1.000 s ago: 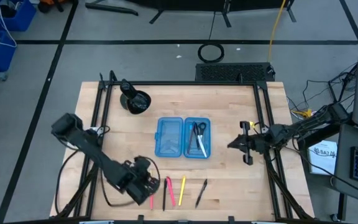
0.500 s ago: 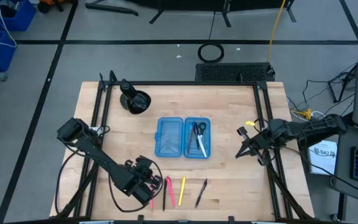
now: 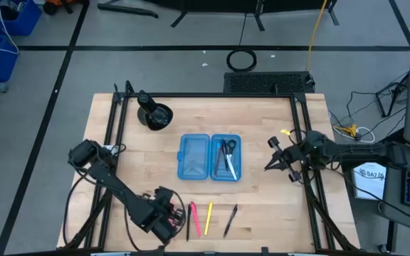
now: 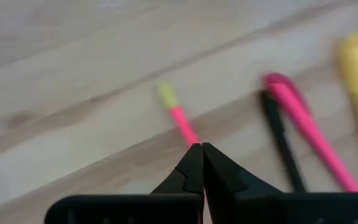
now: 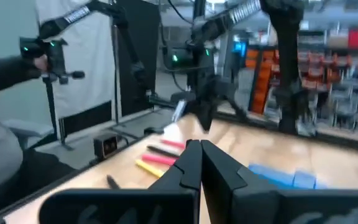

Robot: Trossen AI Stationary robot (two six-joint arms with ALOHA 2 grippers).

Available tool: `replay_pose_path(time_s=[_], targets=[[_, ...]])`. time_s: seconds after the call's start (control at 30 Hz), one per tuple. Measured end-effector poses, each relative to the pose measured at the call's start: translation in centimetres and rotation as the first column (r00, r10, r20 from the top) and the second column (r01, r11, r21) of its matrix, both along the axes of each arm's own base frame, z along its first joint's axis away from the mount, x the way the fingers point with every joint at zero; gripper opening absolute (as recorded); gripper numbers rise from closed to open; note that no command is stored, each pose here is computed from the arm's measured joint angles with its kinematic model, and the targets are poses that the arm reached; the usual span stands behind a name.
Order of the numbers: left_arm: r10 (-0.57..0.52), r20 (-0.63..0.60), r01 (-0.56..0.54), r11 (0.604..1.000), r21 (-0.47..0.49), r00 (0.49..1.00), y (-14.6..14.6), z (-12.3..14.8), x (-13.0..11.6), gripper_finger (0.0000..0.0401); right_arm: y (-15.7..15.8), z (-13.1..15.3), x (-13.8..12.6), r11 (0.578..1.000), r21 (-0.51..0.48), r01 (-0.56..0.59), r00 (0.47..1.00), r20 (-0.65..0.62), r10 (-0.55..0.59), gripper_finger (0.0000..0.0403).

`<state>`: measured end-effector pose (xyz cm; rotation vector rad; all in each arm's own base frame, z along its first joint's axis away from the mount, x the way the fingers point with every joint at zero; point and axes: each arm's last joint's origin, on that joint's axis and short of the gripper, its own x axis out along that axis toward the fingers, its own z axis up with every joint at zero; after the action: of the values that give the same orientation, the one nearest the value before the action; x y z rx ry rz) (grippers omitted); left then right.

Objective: Pick & place school supplies into a supply box
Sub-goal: Put the pink pencil into the supply box

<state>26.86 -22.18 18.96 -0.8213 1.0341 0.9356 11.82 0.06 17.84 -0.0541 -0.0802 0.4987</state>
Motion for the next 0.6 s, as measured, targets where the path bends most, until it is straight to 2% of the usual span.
replay_pose_path(time_s=[0.1, 0.27, 0.37, 0.53, 0.6], targets=[[0.083, -0.052, -0.081, 0.996, 0.024, 0.995, 0.7, 0.3, -0.2, 0.0005, -0.2, -0.3, 0.2, 1.000, -0.005, 0.029, 0.999, -0.029, -0.029, 0.0000], [0.139, -0.209, -0.160, 0.983, -0.088, 0.968, 2.4, 0.2, 0.7, 0.0044, -0.3, -0.3, 0.3, 0.999, -0.031, 0.033, 0.999, -0.012, -0.034, 0.0000], [0.098, -0.236, -0.134, 0.981, -0.143, 0.967, 3.7, 0.0, 1.8, 0.0078, -0.3, 0.0, 0.3, 0.998, -0.045, 0.035, 0.999, 0.029, -0.033, 0.0000], [-0.005, -0.170, -0.029, 0.979, -0.201, 0.985, 5.1, 0.0, 3.7, 0.0135, -0.2, -0.1, 0.3, 0.998, -0.058, 0.031, 0.999, 0.032, -0.029, 0.0000], [-0.006, -0.157, -0.028, 0.977, -0.212, 0.988, 5.5, 0.0, 4.1, 0.0152, -0.2, -0.1, 0.3, 0.998, -0.060, 0.031, 0.999, 0.033, -0.029, 0.0000]])
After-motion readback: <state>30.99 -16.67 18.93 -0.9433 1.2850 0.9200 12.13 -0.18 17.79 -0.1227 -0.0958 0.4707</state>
